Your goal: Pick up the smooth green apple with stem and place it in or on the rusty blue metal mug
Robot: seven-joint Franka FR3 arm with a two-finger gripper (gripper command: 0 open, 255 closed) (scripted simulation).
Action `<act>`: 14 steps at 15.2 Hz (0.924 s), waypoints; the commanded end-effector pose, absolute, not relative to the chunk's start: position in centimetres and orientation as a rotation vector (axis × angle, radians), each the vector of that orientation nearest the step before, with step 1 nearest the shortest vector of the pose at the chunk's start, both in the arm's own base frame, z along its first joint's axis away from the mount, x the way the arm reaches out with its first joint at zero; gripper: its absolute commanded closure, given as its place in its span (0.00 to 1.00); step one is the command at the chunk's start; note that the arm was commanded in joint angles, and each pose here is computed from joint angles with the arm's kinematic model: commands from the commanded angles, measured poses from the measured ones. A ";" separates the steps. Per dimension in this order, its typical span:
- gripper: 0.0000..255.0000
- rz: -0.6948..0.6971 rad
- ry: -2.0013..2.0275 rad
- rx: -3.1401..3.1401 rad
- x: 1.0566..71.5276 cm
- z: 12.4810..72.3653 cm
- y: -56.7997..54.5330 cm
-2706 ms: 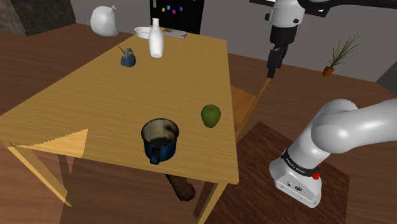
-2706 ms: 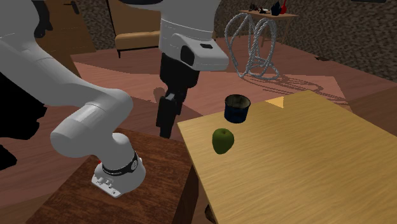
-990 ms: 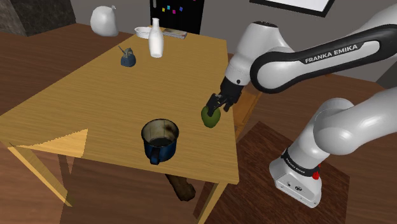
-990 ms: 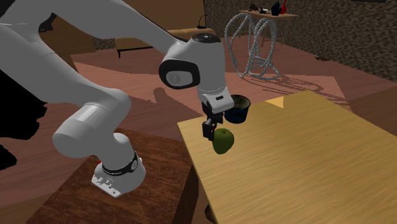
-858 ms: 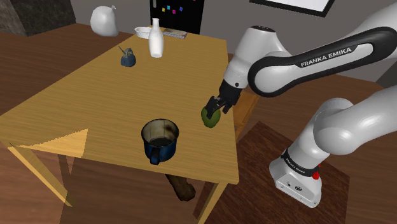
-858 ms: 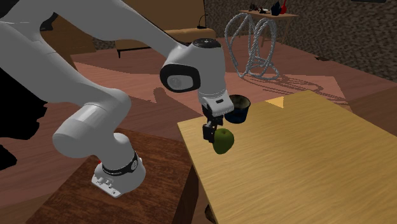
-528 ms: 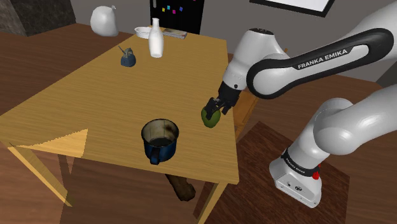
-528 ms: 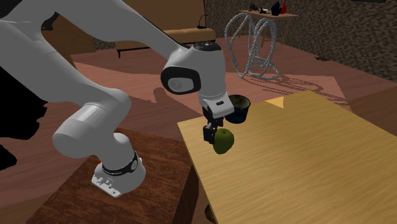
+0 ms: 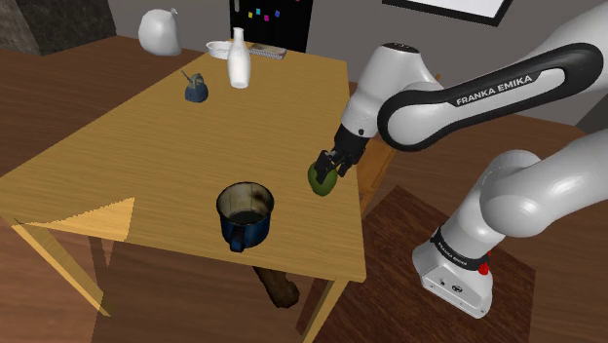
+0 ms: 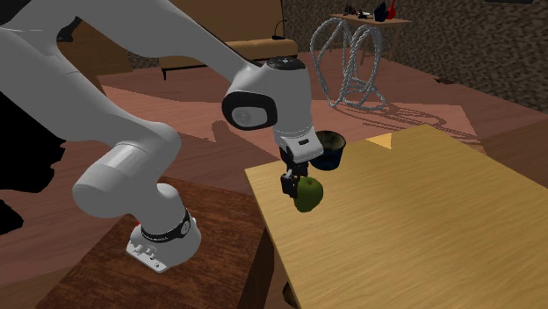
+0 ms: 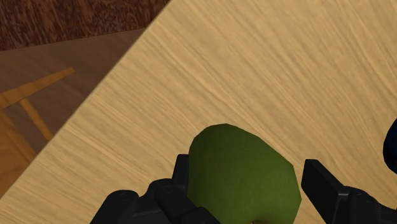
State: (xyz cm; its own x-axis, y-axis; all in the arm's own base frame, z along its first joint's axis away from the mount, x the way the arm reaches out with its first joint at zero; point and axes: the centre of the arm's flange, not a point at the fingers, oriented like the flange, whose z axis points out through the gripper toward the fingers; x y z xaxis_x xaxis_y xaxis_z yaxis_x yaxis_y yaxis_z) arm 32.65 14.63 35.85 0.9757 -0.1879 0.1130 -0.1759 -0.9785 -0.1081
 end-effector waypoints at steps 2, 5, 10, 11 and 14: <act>1.00 -0.183 0.280 -3.027 32.6 35.7 14.6; 1.00 -0.183 0.280 -3.027 32.6 35.8 14.6; 1.00 -0.183 0.280 -3.027 32.6 38.4 14.6; 1.00 -0.183 0.280 -3.027 32.6 38.9 14.6; 1.00 -0.183 0.280 -3.027 32.6 40.5 14.6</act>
State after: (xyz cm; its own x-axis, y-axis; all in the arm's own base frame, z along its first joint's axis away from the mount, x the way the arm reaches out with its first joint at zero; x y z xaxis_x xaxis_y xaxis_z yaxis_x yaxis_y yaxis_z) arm 32.70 14.55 40.02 0.9759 -0.1879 0.1105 -0.1763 -0.9785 -0.1069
